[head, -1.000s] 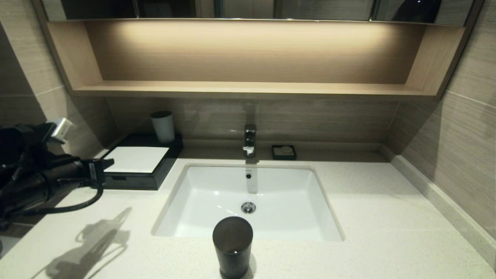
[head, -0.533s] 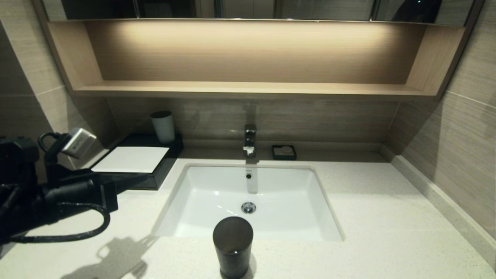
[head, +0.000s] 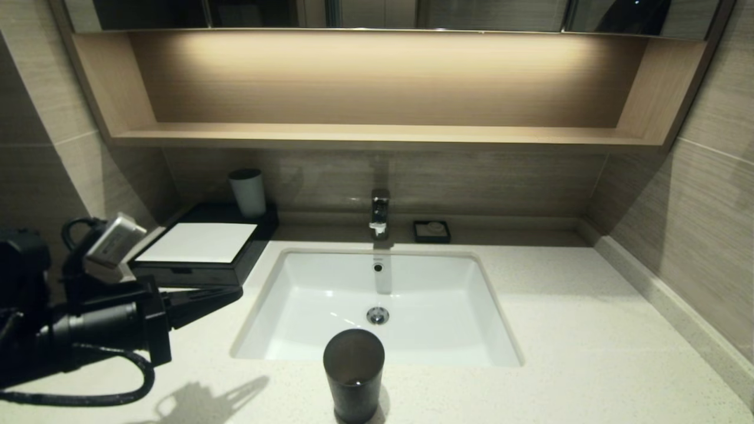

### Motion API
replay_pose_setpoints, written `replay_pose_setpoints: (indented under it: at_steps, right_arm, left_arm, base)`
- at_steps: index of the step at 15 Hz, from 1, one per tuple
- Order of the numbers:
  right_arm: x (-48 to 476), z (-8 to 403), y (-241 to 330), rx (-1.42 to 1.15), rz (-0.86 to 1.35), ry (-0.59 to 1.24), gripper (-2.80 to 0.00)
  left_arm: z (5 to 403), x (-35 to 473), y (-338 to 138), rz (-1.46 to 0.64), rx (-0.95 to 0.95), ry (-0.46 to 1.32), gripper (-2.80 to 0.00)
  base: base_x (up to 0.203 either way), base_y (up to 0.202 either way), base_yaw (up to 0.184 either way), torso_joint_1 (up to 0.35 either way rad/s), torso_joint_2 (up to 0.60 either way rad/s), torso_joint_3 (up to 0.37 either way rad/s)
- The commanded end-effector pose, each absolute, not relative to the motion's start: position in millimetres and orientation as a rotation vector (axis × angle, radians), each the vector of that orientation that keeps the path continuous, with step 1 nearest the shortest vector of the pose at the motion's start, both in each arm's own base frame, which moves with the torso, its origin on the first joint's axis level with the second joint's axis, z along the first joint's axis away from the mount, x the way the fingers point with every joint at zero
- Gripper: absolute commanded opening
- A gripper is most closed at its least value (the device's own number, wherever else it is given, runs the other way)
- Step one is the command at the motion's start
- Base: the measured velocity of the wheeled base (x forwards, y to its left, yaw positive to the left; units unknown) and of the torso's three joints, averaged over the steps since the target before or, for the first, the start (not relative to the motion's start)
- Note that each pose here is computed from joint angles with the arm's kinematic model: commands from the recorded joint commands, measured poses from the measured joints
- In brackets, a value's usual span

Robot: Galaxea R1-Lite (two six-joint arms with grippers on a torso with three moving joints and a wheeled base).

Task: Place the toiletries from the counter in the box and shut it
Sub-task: Pick up the cup

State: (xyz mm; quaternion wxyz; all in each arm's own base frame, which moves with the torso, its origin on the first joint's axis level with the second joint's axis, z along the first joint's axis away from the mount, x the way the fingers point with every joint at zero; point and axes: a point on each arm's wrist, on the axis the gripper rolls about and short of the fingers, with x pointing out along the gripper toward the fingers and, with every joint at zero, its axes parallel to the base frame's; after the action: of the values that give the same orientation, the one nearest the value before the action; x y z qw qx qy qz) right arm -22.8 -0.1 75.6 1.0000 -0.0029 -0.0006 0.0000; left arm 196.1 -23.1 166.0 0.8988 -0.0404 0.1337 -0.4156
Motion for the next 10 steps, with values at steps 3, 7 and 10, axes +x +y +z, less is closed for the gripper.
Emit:
replay_pose_setpoints:
  at_steps: [3,7,10]
  right_arm:
    - [-22.8,75.2,-0.1,-0.006,0.000,-0.002,-2.80]
    - [-22.8,75.2,-0.1,-0.006,0.001,-0.001,-2.80]
    - [-22.9,75.6,-0.1,-0.006,0.000,-0.003,-2.80]
  left_arm:
    - [165.1,184.5,-24.0,-0.943,-0.074,0.243,-2.80]
    - [169.8,183.5,-28.5,-0.981,-0.066,0.226,-2.80]
    - [176.3,192.6,-30.5,-0.980,-0.078,0.248,-2.80]
  base:
    - [0.000,0.000,0.000,0.000,0.00,0.000]
    - [0.000,0.000,0.000,0.000,0.00,0.000]
    - [0.000,0.000,0.000,0.000,0.00,0.000]
